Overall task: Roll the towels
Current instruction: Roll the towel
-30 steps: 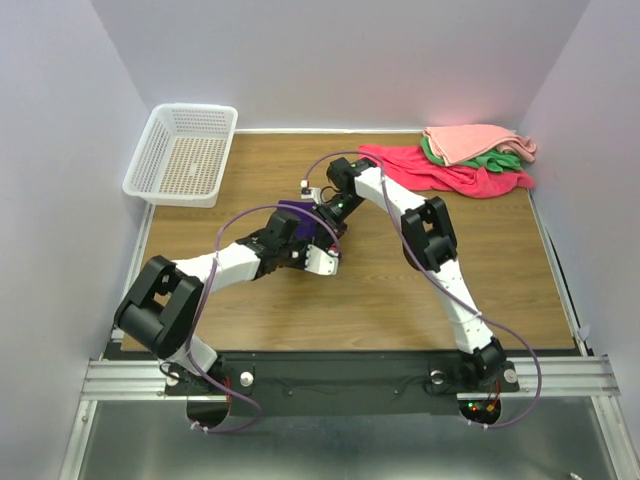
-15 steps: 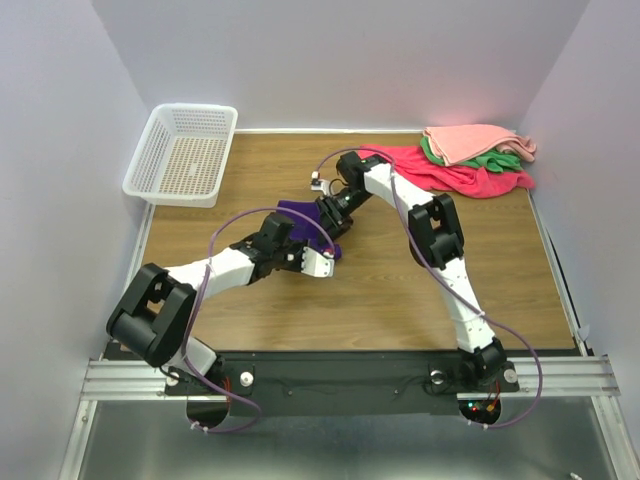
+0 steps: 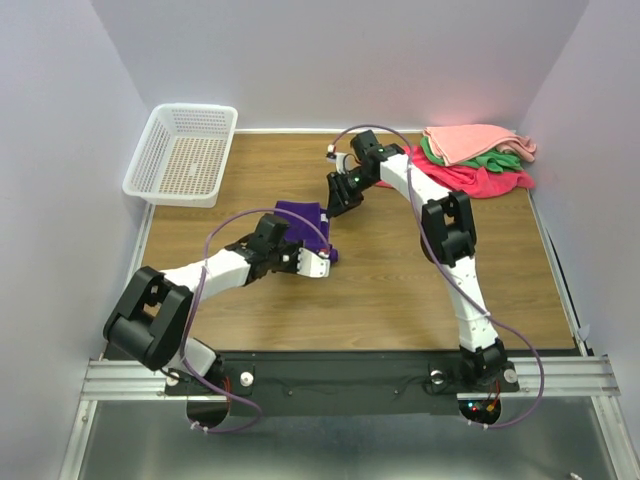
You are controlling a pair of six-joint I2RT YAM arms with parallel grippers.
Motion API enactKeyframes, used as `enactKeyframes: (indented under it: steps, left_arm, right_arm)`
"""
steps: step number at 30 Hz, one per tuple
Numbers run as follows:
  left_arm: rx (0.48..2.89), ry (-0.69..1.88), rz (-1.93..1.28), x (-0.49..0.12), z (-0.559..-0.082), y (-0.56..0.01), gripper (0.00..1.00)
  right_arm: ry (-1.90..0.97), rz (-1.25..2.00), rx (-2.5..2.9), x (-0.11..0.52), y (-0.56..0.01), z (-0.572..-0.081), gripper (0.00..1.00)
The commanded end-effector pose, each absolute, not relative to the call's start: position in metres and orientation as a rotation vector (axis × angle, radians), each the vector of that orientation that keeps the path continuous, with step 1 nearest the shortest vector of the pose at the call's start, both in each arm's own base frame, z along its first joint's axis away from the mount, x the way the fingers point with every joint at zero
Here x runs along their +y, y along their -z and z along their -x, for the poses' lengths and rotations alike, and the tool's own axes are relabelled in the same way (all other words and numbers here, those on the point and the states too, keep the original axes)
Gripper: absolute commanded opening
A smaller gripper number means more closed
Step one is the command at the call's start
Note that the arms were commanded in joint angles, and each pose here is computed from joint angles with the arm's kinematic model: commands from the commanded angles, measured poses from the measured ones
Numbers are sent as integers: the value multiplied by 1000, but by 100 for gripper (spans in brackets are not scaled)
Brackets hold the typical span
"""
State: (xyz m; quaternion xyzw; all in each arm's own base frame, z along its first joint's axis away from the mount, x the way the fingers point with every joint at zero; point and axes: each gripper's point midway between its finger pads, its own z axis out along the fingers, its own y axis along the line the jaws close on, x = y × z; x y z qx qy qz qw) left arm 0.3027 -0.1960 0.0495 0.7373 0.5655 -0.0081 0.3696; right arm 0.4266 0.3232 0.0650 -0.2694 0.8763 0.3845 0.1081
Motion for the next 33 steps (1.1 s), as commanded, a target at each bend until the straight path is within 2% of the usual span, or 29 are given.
enactKeyframes:
  steps: [1,10,19,24,25,30,31,32,33]
  left_arm:
    - [1592,128,-1942,-181,-279,-27,0]
    - [1709,331,-1903,-183,-286,-37,0]
    - [1984,717,-1755,-174,-299,-39,0]
    - [2261,829,-1632,-159,-312,-17,0]
    - [2260,829,-1614,-162,-325,-23,0]
    - [2349,947,-1579,-164,-325,-11,0]
    - [2356,949,-1584,-164,-327,-11,0]
    - [2365,950,-1591,-163,-327,-11,1]
    - [2386,962,-1596,-162,-327,-5,1]
  right_arm:
    - [-1142,844,2482,348,-83,-425,41]
    - [-1028,828,2611,337,-28,-419,39]
    - [-873,776,2710,316,0,-415,38]
    - [-871,799,2649,318,-19,-423,39]
    - [-861,798,2634,317,-25,-426,38]
    - [-860,748,2490,297,-78,-446,40]
    - [-871,735,2469,286,-78,-447,42]
    - [-867,748,2386,282,-111,-448,46]
    - [-844,786,2346,275,-120,-448,48]
